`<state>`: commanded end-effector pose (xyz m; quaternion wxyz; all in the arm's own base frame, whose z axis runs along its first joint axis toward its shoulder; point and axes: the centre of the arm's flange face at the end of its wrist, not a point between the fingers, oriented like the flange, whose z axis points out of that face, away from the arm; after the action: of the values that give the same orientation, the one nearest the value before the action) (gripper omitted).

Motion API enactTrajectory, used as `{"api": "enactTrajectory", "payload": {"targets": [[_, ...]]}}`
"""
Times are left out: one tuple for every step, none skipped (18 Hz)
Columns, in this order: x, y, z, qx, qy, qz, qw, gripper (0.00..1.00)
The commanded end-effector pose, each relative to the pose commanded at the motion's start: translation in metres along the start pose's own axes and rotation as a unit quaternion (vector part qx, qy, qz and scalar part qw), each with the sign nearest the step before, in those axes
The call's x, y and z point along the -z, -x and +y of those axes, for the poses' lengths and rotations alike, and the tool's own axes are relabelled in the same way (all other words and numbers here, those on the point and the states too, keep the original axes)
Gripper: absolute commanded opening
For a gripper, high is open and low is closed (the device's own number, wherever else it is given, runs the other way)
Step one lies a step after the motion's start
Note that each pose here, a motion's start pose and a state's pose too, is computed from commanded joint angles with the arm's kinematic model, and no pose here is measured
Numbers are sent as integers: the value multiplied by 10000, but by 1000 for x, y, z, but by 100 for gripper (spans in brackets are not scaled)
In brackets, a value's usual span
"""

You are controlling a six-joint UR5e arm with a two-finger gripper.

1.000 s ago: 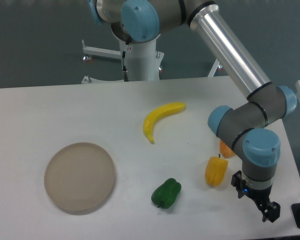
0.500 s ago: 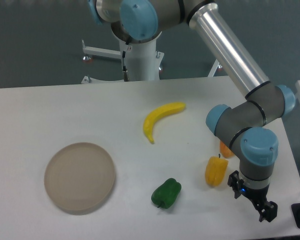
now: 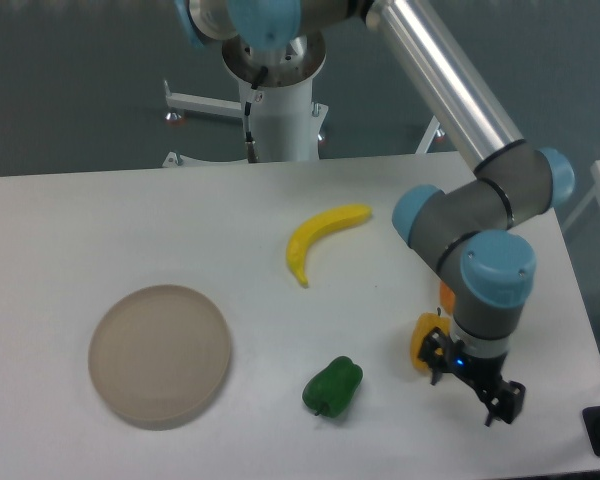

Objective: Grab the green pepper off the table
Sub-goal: 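Move the open gripper over the green pepper and lower onto it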

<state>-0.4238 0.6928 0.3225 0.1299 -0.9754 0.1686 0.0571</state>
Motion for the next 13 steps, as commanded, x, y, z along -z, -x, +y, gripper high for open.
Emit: {"api": "enactTrajectory", "payload": {"targets": [[3,-10,-3,168,-39,73,9998,100],[3,-19,-3,359,-93,164,9992,100],[3,-24,-3,505,-186,272,9982,100],[3,-30,-4,560,-254,365,9974,100],[0,-36,-2,588,-275,460,9968,100],[-2,-42,1,602,-270,538,9964,100],[-7,-49,4,658,-262,646,9954,100],[-14,-55,7,731,-259,755,9941,100],[-19,-60,9,757,-258,813,9935,100],[-22,-64,6,746,-271,804,9936,100],[-27,-70,2,699,-268,838,9937,100],[-30,-73,2,693,-264,849,9936,100],[-32,-74,1,695,-259,858,9936,100]]}}
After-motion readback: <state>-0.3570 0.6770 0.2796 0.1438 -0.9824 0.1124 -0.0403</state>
